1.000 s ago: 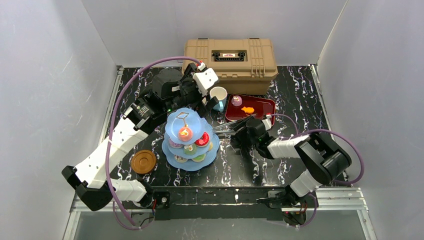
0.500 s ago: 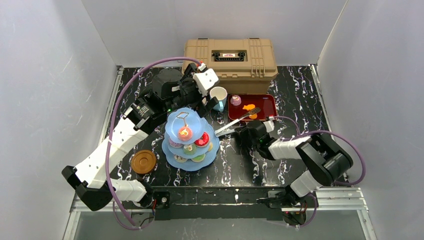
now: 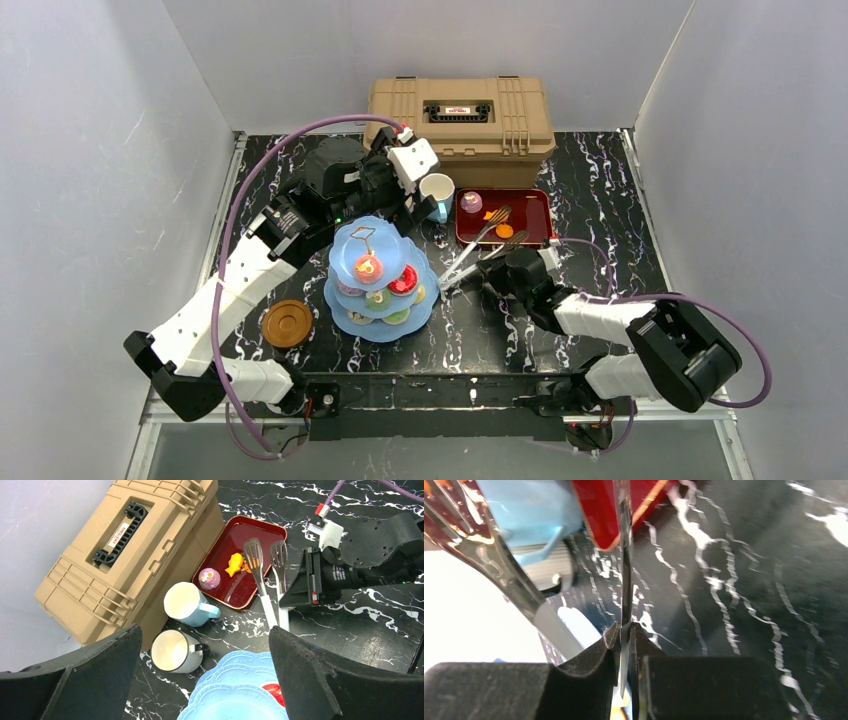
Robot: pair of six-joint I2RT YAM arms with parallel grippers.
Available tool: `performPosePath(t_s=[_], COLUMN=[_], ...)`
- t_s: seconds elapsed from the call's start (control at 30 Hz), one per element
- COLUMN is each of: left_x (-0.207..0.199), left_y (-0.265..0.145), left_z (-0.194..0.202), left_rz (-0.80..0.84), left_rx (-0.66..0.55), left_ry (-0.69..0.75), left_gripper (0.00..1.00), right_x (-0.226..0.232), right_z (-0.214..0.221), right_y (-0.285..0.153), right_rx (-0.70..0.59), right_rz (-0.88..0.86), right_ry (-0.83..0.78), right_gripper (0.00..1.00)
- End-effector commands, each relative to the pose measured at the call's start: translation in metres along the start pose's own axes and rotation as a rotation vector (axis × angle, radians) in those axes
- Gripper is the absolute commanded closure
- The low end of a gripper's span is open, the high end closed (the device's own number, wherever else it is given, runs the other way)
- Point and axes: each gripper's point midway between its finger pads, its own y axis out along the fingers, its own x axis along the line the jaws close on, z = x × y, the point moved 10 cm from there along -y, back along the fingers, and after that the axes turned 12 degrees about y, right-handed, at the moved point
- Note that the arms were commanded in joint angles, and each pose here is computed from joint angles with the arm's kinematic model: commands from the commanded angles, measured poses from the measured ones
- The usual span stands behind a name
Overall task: Serve the afternoon tea
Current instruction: Pick up the clamp from the center of the board.
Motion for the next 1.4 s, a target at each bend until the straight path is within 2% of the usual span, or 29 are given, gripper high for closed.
performPosePath(t_s=[0.0, 0.17, 0.33, 0.47, 0.6, 0.7, 0.77, 0.87, 1.03, 1.2, 1.27, 1.37], left_x=[0.003, -0.002, -0.009, -0.017, -0.030, -0.040, -0.044, -0.045, -0.045, -0.039, -0.036, -0.033], left_y=[-0.006, -0.005, -0.004, -0.008, -0.005, 0.000, 0.004, 0.010, 0.016, 0.027, 0.031, 0.038], left_z=[-0.007, -0.006, -0.003, -0.002, 0.009, 0.015, 0.015, 0.014, 0.014, 0.016, 0.013, 0.007], left_rz=[0.007, 0.075, 0.191, 0.271, 0.295, 0.250, 0.227, 0.201, 0.184, 0.209, 0.226, 0.232], left_rx=[-0.031, -0.062, -0.171, -0.293, -0.390, -0.486, -0.537, -0.565, -0.550, -0.460, -0.426, -0.389], left_ry=[0.009, 0.064, 0.311, 0.632, 1.028, 1.291, 1.409, 1.539, 1.620, 1.666, 1.670, 1.684], left_gripper=[0.04, 0.04, 0.04, 0.05, 0.06, 0.07, 0.08, 0.08, 0.08, 0.11, 0.17, 0.36], right_x=[-0.010, 0.011, 0.051, 0.086, 0.116, 0.136, 0.152, 0.174, 0.190, 0.197, 0.203, 0.213], right_z=[-0.002, -0.010, -0.017, -0.022, -0.021, -0.010, -0.005, -0.004, -0.005, -0.002, -0.003, -0.005], right_y=[-0.008, -0.024, -0.046, -0.068, -0.087, -0.092, -0.094, -0.099, -0.105, -0.108, -0.113, -0.120], right_rx=[-0.004, -0.043, -0.017, 0.066, 0.241, 0.478, 0.600, 0.675, 0.705, 0.716, 0.711, 0.692], right_rz=[0.011, -0.030, -0.126, -0.186, -0.253, -0.277, -0.279, -0.298, -0.286, -0.254, -0.254, -0.261], right_ry=[0.024, -0.091, -0.324, -0.540, -0.727, -0.829, -0.866, -0.909, -0.967, -1.047, -1.072, -1.100], right_gripper=[0.81, 0.89, 0.94, 0.96, 0.95, 0.93, 0.93, 0.95, 0.95, 0.96, 0.96, 0.96])
